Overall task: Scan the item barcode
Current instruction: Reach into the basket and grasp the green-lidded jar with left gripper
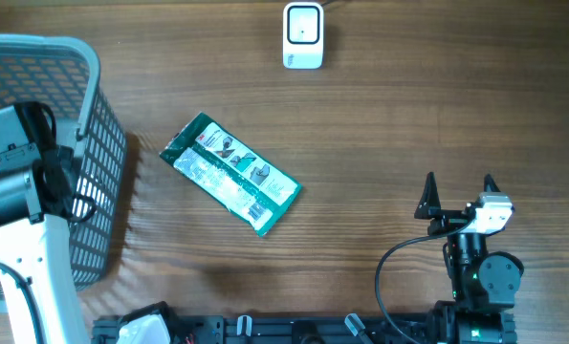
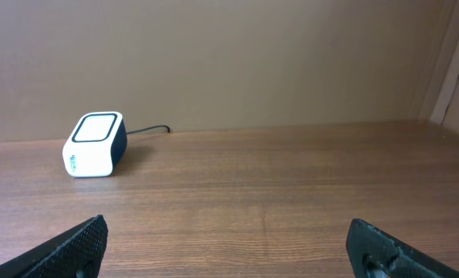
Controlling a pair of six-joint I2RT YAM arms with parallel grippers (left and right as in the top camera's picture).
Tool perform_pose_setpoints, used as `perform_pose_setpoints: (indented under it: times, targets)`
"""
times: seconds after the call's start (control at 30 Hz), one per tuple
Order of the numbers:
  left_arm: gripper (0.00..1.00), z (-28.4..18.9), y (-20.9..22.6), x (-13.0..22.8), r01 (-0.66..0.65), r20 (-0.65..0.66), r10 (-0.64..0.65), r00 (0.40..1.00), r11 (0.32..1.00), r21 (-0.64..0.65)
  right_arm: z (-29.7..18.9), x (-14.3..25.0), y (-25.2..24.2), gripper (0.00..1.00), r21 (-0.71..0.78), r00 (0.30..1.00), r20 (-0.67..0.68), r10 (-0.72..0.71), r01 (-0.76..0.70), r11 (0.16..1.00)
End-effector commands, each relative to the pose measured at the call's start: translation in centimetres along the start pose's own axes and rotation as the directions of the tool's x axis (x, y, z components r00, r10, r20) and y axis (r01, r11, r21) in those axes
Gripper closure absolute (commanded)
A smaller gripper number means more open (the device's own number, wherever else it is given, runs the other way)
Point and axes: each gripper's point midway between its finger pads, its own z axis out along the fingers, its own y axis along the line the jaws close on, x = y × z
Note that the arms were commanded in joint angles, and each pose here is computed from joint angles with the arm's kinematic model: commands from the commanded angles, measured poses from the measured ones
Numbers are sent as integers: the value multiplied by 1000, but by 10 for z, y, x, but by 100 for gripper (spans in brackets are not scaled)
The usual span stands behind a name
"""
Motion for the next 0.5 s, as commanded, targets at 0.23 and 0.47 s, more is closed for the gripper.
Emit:
perform_pose_setpoints:
  times: [0.23, 0.47]
  targets:
    - [0, 66, 46, 53, 14, -133, -35, 990, 988, -156, 0, 0, 3, 0, -17, 1000, 2, -10, 10, 1000]
    - [0, 91, 69, 76, 8, -159, -44, 986, 976, -216, 0, 0, 3, 0, -17, 1000, 2, -11, 11, 1000]
